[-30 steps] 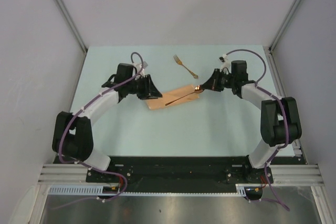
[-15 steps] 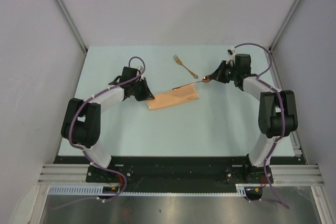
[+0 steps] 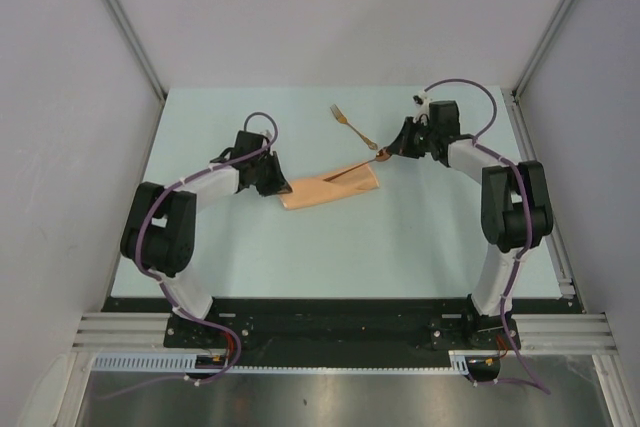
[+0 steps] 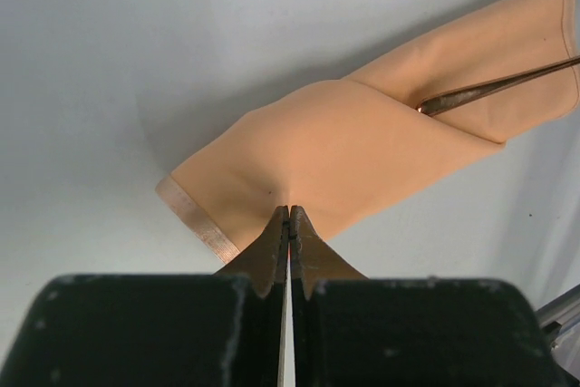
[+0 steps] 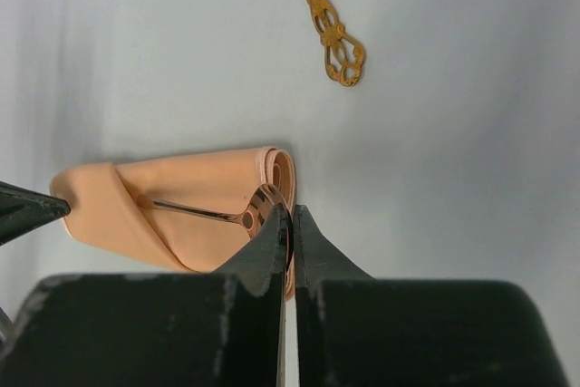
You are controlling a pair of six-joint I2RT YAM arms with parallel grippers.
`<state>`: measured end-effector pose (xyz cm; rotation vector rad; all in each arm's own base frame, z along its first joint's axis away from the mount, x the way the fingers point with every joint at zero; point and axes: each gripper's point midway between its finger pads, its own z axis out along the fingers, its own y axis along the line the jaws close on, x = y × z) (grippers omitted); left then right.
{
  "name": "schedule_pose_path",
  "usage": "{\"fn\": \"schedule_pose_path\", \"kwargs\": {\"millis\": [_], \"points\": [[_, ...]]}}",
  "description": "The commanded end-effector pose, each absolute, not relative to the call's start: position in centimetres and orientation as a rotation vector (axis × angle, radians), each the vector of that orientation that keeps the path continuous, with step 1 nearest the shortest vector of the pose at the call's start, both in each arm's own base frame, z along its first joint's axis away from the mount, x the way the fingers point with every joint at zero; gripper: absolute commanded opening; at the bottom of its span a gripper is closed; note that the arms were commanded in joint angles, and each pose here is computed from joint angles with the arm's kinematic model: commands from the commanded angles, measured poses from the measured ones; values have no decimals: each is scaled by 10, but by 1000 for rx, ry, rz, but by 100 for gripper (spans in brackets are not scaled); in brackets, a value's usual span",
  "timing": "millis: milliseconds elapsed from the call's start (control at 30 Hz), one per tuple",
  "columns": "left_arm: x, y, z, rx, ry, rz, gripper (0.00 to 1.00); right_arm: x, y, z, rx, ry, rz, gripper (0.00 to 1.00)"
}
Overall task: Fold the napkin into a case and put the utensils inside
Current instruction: Pick up the spoon from the folded napkin.
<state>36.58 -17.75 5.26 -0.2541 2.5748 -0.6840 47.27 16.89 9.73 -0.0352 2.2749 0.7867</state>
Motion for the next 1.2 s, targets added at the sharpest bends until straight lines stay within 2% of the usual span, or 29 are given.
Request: {"fn": "schedule_pose_path", "kwargs": {"millis": [0, 433, 1067, 1100, 1167], "points": [[372, -176, 54, -298, 2527, -679, 0, 480, 181, 103, -104, 2243, 797, 0], [366, -177, 43, -310, 2540, -659, 0, 476, 219, 103, -105, 2238, 882, 0], [367, -182, 55, -277, 2511, -678, 0, 460, 272, 87, -54, 2282, 921, 0], [367, -183, 56, -275, 2510, -682, 0, 460, 272, 86, -56, 2282, 924, 1], [367, -183, 60, -270, 2504, -687, 0, 462, 271, 88, -62, 2274, 922, 10]]}}
